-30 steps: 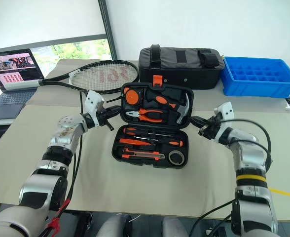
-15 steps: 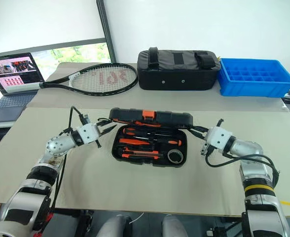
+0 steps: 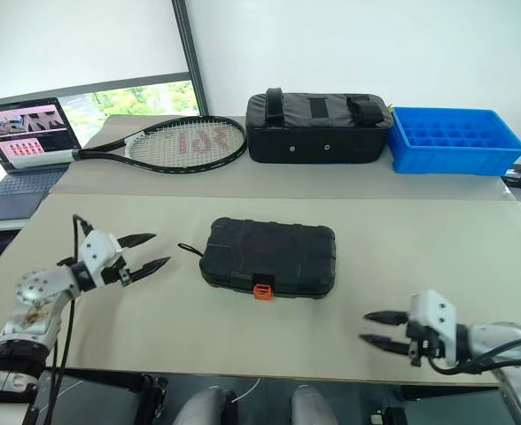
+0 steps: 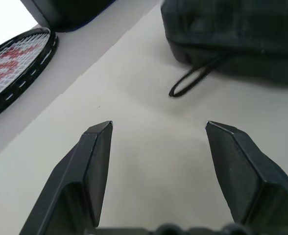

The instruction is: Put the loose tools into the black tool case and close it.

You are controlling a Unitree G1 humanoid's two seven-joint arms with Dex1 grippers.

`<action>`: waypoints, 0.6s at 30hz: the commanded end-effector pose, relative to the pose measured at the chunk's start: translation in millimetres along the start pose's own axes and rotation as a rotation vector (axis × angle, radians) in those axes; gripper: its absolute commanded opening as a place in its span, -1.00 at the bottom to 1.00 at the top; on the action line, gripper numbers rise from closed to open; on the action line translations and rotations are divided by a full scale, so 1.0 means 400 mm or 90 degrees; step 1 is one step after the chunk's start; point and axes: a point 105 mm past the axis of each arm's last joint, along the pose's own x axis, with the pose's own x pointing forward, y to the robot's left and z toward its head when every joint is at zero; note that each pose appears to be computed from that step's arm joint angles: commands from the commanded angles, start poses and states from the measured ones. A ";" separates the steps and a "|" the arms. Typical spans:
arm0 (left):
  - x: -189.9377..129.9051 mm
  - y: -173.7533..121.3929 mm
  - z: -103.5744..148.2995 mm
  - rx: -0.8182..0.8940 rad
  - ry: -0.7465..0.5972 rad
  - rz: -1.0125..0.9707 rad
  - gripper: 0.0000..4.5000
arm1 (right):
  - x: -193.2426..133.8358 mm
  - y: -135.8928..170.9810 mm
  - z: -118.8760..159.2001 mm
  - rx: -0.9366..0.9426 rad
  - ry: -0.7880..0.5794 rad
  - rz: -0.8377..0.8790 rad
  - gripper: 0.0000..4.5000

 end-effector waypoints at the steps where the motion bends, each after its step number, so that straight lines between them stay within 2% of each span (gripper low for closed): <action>1: 0.071 0.003 0.120 -0.011 -0.075 -0.059 0.44 | 0.068 0.026 0.035 0.017 -0.009 0.059 -0.10; 3: 0.117 -0.008 0.174 -0.004 -0.101 -0.104 0.44 | 0.108 0.026 0.031 0.002 0.010 0.086 -0.10; 5: 0.166 -0.026 0.219 0.032 -0.116 -0.155 0.47 | 0.150 -0.019 0.048 -0.032 0.000 0.059 0.13; 7: 0.192 -0.038 0.233 0.059 -0.116 -0.185 0.47 | 0.171 -0.069 0.071 -0.053 -0.024 0.016 0.39; 8: 0.211 -0.050 0.231 0.086 -0.106 -0.208 0.47 | 0.171 -0.122 0.089 -0.071 -0.039 -0.034 0.57; 9: 0.226 -0.060 0.228 0.099 -0.099 -0.227 0.47 | 0.167 -0.171 0.109 -0.085 -0.057 -0.082 0.68; 10: 0.239 -0.065 0.226 0.101 -0.096 -0.240 0.47 | 0.162 -0.216 0.128 -0.091 -0.075 -0.127 0.89; 11: 0.250 -0.068 0.224 0.097 -0.096 -0.246 0.47 | 0.152 -0.253 0.144 -0.090 -0.092 -0.165 0.98; 15: 0.288 -0.086 0.186 0.134 -0.059 -0.270 0.47 | 0.102 -0.383 0.182 -0.094 -0.124 -0.319 0.98; 18: 0.314 -0.085 0.183 0.120 -0.061 -0.263 0.47 | 0.086 -0.406 0.185 -0.091 -0.126 -0.340 0.98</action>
